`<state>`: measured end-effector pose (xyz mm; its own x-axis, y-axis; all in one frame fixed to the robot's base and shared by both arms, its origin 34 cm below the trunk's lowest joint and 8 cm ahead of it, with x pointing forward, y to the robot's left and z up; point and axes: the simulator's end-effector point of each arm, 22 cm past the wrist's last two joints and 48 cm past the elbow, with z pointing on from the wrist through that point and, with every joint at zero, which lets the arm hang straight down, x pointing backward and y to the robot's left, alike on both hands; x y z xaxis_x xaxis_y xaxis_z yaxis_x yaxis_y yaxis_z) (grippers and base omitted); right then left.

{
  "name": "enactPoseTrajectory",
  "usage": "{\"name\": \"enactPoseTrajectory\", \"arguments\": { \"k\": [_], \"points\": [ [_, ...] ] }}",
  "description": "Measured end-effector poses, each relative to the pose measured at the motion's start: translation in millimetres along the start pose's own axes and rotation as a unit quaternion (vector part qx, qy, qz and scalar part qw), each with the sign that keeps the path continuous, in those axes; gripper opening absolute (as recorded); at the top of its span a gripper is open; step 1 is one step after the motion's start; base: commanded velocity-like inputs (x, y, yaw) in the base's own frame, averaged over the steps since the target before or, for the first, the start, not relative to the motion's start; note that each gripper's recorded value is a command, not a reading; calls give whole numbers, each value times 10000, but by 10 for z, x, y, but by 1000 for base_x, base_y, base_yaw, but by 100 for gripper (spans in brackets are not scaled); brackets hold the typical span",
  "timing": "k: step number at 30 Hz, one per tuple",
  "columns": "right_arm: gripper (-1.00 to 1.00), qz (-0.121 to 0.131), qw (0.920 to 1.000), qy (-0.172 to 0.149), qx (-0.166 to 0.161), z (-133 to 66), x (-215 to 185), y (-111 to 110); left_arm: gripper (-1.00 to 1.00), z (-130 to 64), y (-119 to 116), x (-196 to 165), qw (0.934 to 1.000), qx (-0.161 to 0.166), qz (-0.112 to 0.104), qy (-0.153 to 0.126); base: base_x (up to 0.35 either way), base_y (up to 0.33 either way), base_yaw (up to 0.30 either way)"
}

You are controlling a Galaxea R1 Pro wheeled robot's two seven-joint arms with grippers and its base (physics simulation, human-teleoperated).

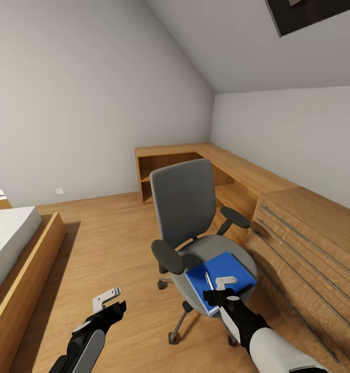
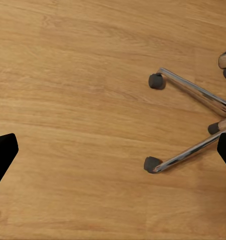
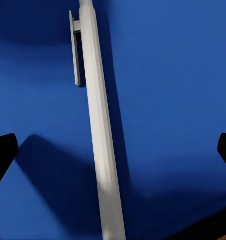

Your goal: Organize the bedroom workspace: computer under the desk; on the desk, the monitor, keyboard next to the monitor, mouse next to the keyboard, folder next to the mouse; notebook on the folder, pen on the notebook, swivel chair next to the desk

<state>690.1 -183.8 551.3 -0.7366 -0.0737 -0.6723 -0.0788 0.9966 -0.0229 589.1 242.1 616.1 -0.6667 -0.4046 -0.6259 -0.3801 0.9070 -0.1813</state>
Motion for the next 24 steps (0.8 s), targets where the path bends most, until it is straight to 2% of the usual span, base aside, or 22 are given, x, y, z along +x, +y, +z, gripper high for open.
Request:
{"name": "enactPoseTrajectory", "arguments": {
  "k": [19,20,24],
  "points": [
    [100,2,10000,7,-3,0,1,-4,100,0,-3,3,10000,8,3,7,0,0,0],
    [-100,2,10000,7,-3,0,1,-6,100,0,-3,3,10000,8,3,7,0,0,0],
    [-100,3,10000,9,-2,0,2,-12,100,0,-3,4,10000,8,3,7,0,0,0]
  ]
}}
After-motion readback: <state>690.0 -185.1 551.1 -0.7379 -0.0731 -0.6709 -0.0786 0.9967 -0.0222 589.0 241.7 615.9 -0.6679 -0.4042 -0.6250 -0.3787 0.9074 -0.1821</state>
